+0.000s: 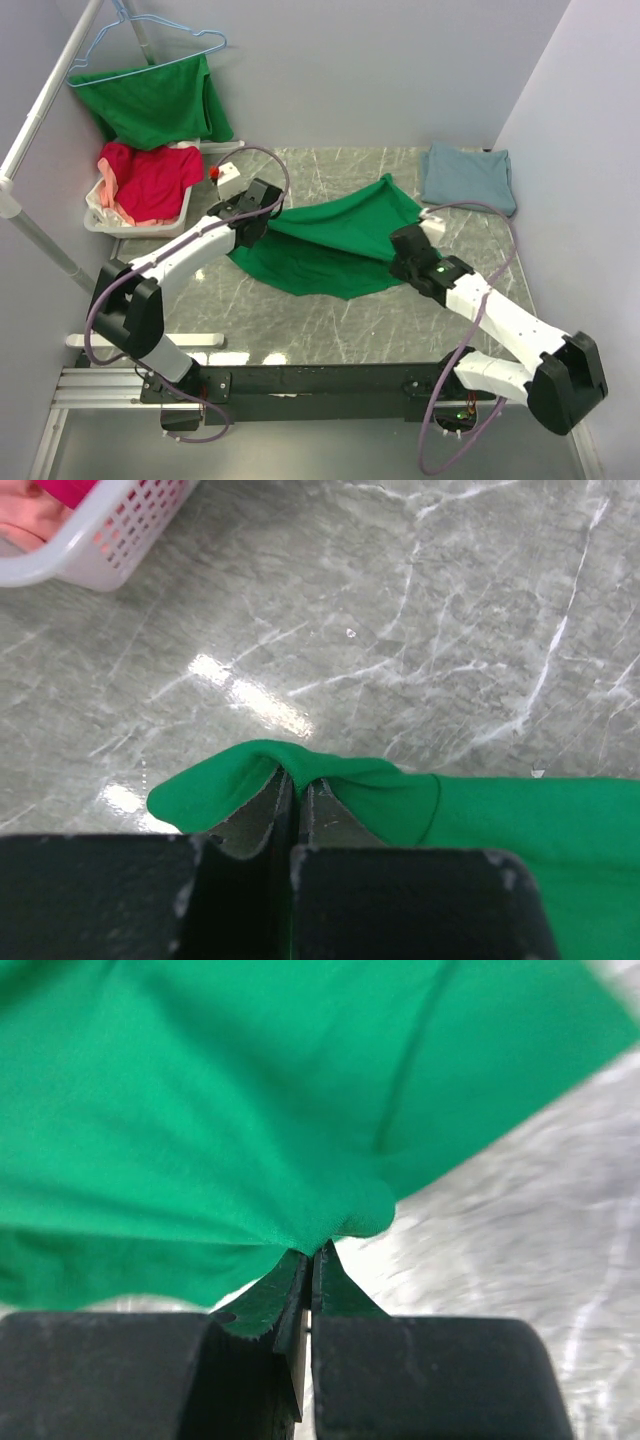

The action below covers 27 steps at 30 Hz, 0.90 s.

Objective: Fold and stack the t-shirts
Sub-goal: Flatten the tshirt out

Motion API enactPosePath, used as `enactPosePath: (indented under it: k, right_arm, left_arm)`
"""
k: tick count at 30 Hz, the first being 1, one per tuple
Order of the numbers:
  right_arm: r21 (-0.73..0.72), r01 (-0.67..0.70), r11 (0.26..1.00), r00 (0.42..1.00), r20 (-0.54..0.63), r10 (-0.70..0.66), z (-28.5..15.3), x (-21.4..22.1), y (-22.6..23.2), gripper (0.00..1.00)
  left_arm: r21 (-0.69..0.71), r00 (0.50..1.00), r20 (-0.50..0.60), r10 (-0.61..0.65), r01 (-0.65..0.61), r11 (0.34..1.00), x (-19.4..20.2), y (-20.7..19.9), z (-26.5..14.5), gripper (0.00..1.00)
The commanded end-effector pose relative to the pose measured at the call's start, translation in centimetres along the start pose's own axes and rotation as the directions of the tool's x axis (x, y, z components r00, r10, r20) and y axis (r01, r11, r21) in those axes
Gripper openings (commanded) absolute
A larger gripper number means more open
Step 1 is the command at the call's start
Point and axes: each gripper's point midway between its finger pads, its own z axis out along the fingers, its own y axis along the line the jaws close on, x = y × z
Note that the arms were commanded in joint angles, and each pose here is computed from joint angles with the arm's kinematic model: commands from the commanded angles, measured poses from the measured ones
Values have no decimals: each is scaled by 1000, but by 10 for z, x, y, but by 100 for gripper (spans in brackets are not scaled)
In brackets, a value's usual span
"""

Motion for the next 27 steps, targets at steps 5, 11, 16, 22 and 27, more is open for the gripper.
enactPosePath:
  k: [5, 11, 16, 22, 27]
  right_arm:
    - [217, -209, 953, 958, 243, 155, -7, -80, -80, 0]
    - [249, -251, 935, 946, 270, 182, 4, -100, -95, 0]
    - [260, -274, 926, 944, 257, 207, 15, -101, -96, 0]
    - [303, -323, 897, 934, 258, 249, 24, -102, -113, 0]
    - [308, -330, 892, 932, 255, 256, 27, -102, -119, 0]
  left_arm:
    - [105, 998, 26, -49, 46, 993, -46, -12, -20, 15]
    - [218, 995, -96, 10, 11, 976, -5, -20, -22, 27]
    - [248, 987, -155, 52, -12, 969, 22, -16, -20, 41]
    - [243, 979, -195, 63, -14, 970, 42, -13, -14, 48]
    - [273, 964, -259, 58, 15, 962, 61, -29, -8, 48]
